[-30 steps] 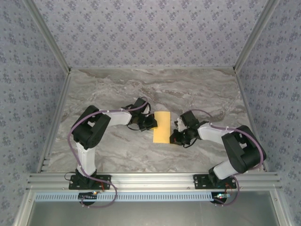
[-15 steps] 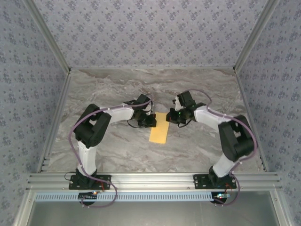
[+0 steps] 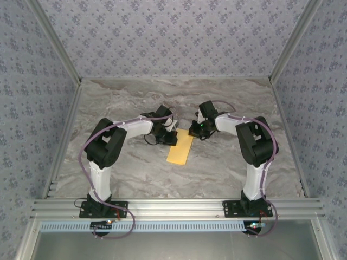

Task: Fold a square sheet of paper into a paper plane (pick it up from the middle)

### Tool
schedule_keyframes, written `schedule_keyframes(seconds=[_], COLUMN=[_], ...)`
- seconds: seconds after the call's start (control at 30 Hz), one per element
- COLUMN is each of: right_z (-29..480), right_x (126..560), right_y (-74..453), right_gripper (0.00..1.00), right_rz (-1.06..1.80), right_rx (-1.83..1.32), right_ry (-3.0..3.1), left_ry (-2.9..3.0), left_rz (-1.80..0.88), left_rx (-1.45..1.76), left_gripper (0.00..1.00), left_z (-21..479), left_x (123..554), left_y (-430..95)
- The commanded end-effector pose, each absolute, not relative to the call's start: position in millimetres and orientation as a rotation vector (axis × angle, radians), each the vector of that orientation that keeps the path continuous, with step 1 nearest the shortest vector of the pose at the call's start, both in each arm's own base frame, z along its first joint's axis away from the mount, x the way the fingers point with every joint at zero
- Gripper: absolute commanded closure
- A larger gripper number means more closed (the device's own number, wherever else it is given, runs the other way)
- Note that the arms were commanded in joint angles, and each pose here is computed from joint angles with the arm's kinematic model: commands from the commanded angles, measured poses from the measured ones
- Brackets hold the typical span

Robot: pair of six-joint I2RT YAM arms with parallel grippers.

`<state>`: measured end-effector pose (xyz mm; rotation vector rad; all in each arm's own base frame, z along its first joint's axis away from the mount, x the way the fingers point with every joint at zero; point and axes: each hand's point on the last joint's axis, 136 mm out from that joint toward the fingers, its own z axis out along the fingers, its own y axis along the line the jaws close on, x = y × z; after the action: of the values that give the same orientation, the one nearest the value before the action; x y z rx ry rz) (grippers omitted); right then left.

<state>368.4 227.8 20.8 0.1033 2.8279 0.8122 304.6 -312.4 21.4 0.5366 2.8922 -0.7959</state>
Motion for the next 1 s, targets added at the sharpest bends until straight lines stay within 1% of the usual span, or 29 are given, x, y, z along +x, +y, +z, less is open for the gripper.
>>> schedule_keyframes(seconds=[0.0, 0.1, 0.2, 0.3, 0.4, 0.47, 0.6, 0.73, 0.83, 0.97], right_z=[-0.1, -2.0, 0.5, 3.4, 7.5, 14.6, 39.4, 60.0, 59.7, 52.7], right_x=[342.7, 324.0, 304.5, 284.9, 271.5, 270.6, 278.4, 278.9, 271.2, 262.6], right_y=[195.9, 174.9, 154.9, 147.8, 148.9, 155.8, 173.8, 191.9, 202.1, 207.9], right_gripper=[1.0, 1.0, 1.0, 1.0, 1.0, 1.0, 1.0, 1.0, 1.0, 1.0], right_rz=[0.61, 0.478, 0.379, 0.37, 0.425, 0.527, 0.74, 0.92, 1.01, 1.062], right_rx=[0.247, 0.389, 0.546, 0.66, 0.711, 0.688, 0.527, 0.374, 0.339, 0.348], right_ry=[2.932, 2.944, 2.915, 2.872, 2.826, 2.784, 2.687, 2.606, 2.599, 2.608], left_ry=[2.92, 2.853, 2.807, 2.774, 2.757, 2.74, 2.699, 2.69, 2.675, 2.662], left_rz=[-0.762, -0.819, -0.851, -0.893, -0.939, -0.943, -1.02, -0.981, -1.019, -1.029], left_rx=[0.461, 0.36, 0.278, 0.202, 0.125, 0.077, -0.024, -0.101, -0.158, -0.195], left_gripper=[1.0, 1.0, 0.99, 0.99, 0.99, 0.99, 1.0, 1.0, 1.0, 1.0], left_z=[35.7, 63.6, 82.4, 89.6, 87.8, 87.3, 85.9, 71.3, 62.6, 56.5], left_x=[303.0, 305.6, 298.1, 283.4, 265.6, 257.4, 243.4, 235.7, 233.8, 231.9], left_y=[-303.5, -309.3, -316.8, -329.0, -341.0, -344.7, -359.8, -361.8, -365.0, -365.6])
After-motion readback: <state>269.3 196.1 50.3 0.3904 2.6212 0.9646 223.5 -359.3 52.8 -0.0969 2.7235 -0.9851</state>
